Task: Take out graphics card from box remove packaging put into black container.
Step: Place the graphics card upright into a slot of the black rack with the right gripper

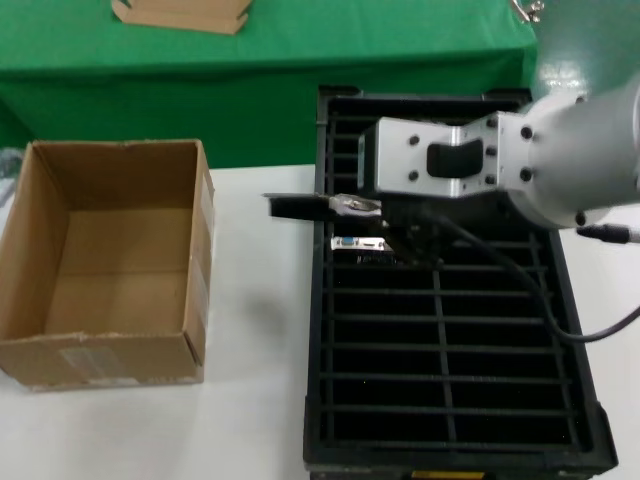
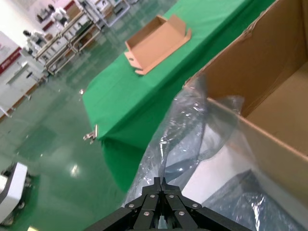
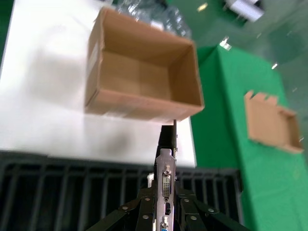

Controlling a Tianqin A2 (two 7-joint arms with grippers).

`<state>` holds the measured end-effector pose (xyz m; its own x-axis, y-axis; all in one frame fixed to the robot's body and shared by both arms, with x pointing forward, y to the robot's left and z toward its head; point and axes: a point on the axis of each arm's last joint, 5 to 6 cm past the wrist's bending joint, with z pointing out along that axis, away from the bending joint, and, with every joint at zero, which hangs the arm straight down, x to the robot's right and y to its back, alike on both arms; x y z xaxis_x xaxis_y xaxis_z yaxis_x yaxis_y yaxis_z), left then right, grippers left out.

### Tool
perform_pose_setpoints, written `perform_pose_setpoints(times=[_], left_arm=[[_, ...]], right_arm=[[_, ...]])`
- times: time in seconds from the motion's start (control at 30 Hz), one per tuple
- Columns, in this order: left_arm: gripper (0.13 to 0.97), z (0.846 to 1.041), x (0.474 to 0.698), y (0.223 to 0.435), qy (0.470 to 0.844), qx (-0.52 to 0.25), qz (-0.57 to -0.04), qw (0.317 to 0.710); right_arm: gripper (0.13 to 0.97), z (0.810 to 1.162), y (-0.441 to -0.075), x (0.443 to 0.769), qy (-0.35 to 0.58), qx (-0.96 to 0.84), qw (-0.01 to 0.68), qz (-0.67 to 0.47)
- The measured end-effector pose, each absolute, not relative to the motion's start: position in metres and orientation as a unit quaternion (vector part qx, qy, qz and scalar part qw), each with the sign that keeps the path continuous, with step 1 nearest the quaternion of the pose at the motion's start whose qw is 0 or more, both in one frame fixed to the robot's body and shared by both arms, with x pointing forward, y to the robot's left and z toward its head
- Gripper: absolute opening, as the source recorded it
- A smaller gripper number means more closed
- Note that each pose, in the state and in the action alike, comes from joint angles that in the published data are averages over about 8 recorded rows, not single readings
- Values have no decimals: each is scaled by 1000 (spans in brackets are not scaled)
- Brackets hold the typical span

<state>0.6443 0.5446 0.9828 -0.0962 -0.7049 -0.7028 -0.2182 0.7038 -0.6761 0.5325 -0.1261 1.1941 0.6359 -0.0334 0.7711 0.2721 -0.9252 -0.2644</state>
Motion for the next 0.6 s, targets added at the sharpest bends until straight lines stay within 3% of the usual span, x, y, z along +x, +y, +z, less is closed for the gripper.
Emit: perform_pose_setpoints(times=[0.6], left_arm=[[139, 964, 657, 525, 709, -273, -252, 600]], right_arm=[[189, 1247, -113, 549, -47, -940, 110, -320]])
